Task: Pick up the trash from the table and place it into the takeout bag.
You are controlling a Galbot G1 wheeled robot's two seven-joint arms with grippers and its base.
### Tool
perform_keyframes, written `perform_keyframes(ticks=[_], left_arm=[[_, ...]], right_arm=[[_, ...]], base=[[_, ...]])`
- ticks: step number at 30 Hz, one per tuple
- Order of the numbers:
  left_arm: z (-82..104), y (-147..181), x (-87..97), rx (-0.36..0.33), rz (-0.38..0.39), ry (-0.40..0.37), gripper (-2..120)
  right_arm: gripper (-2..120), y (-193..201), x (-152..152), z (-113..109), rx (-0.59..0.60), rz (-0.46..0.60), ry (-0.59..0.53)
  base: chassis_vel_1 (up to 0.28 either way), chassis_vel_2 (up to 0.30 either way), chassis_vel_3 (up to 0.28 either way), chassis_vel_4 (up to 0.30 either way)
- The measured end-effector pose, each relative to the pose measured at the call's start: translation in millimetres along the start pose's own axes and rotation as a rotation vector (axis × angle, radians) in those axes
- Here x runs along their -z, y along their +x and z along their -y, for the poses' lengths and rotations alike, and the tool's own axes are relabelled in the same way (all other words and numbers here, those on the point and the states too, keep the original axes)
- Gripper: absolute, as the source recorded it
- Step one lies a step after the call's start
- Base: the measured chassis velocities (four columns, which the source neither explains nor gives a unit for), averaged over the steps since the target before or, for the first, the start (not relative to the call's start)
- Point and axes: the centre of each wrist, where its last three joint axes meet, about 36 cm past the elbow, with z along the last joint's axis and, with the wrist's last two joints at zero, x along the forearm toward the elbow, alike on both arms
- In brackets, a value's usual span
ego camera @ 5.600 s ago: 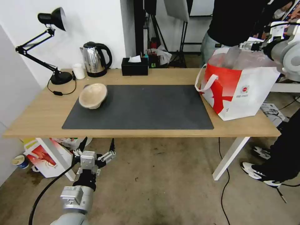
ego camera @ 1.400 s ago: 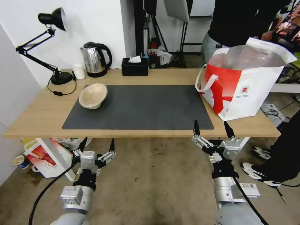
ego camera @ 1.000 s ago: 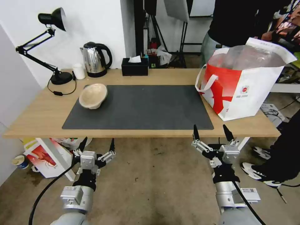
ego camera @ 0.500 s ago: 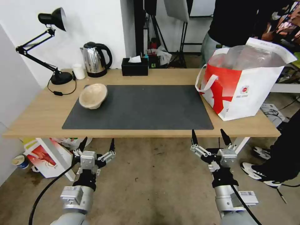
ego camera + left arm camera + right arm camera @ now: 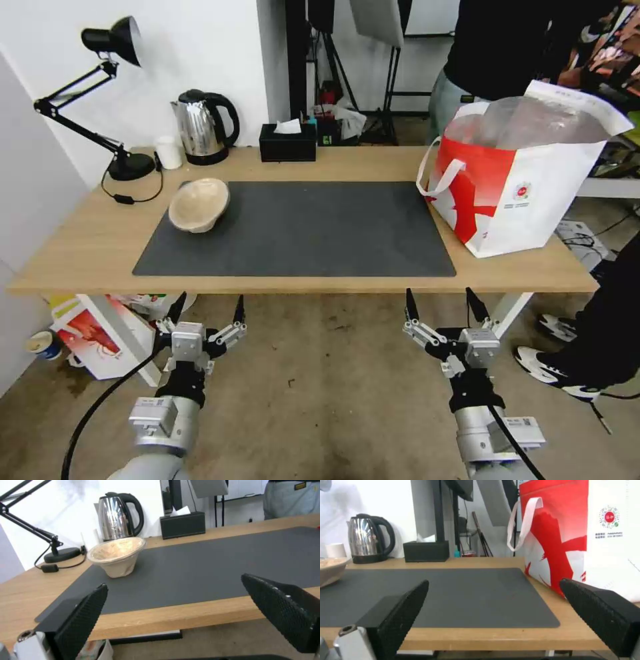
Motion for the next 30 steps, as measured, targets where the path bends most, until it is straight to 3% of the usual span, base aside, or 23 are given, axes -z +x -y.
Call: perform_keyframes(ticks=[30], left_arm=[[0.0,0.0,0.0,0.0,0.0,0.0,100]], right_arm=[[100,1.0,-6.2,-0.8,0.032,-0.015,0.014]], base=[[0.0,0.0,0.0,0.0]])
